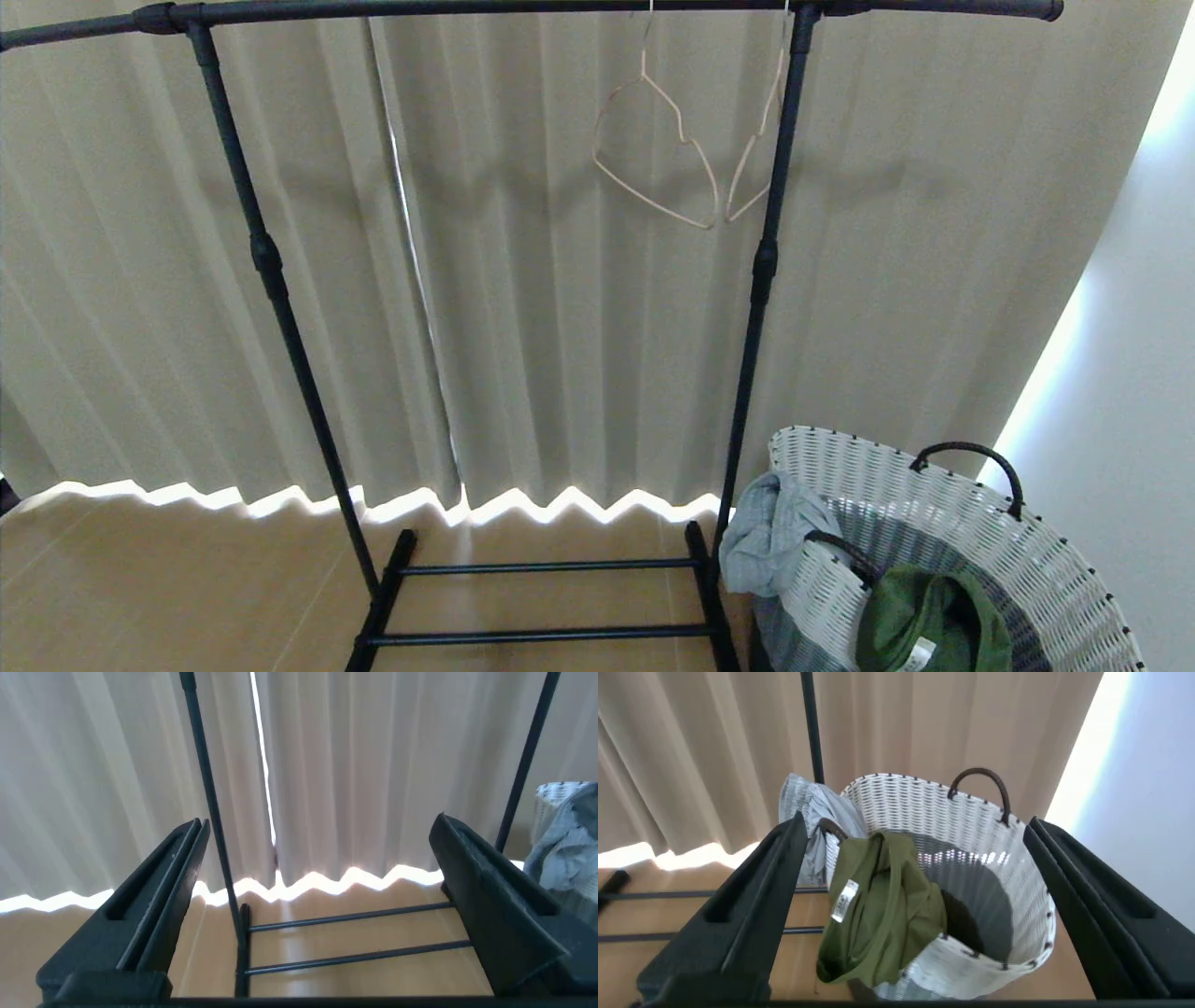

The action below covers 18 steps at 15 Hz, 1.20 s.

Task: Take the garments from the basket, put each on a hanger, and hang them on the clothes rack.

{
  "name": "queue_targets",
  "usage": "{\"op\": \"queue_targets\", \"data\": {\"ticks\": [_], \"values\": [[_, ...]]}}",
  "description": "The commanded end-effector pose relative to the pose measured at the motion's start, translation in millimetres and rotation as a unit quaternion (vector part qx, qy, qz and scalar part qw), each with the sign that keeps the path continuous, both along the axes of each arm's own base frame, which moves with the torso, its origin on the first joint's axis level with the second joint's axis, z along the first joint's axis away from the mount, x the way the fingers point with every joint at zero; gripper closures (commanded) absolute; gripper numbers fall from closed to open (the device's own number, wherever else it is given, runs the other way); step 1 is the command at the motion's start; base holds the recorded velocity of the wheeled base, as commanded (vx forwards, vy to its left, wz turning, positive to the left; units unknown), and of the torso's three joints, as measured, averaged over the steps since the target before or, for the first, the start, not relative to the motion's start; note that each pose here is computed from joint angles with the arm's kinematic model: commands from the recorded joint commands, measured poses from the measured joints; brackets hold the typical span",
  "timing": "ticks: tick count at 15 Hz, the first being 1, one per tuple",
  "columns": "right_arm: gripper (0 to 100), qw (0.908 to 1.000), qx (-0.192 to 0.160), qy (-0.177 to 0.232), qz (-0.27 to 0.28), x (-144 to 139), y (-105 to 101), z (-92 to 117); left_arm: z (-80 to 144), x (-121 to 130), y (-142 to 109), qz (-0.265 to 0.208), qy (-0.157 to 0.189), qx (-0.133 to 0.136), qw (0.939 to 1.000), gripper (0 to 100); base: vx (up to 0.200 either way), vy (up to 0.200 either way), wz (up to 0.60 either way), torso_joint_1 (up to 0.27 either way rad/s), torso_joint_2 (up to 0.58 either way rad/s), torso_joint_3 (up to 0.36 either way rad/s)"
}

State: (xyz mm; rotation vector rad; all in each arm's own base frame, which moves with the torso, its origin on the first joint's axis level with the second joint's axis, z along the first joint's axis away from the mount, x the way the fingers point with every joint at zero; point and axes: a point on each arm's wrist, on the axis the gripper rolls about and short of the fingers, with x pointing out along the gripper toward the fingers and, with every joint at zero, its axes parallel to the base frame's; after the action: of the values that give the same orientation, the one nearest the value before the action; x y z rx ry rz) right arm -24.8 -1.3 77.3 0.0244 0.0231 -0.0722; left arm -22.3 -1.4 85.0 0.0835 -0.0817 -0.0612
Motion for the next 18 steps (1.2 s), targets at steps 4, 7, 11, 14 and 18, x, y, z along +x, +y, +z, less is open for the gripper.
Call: {"op": "queue_targets", "data": {"ticks": [4, 7, 11, 14, 18], "values": [[0, 1.0000, 0.003, -0.001, 0.000, 0, 0, 0, 0, 0, 0, 0.000, 0.000, -0.001, 1.0000, 0, 0.050, 0.000, 0.00, 0.001, 0.00, 0.002], [0, 1.0000, 0.001, -0.001, 0.000, 0, 0, 0, 0, 0, 0, 0.001, 0.000, -0.001, 1.0000, 0, 0.200, 0.000, 0.00, 0.001, 0.00, 0.007], [0, 1.0000, 0.003, -0.001, 0.000, 0, 0, 0, 0, 0, 0, 0.001, 0.000, -0.001, 1.0000, 0, 0.200, 0.000, 0.00, 0.024, 0.00, -0.001], [0, 1.0000, 0.000, -0.007, -0.005, 0, 0, 1, 0, 0, 0, 0.002, 0.001, -0.005, 1.0000, 0, 0.000, 0.000, 0.00, 0.000, 0.00, 0.000], [0, 0.9979, -0.060, 0.021, 0.011, -8, -1, 29, 0, 0, 0, 0.006, 0.001, -0.006, 1.0000, 0, 0.000, 0.000, 0.00, 0.000, 0.00, 0.000]]}}
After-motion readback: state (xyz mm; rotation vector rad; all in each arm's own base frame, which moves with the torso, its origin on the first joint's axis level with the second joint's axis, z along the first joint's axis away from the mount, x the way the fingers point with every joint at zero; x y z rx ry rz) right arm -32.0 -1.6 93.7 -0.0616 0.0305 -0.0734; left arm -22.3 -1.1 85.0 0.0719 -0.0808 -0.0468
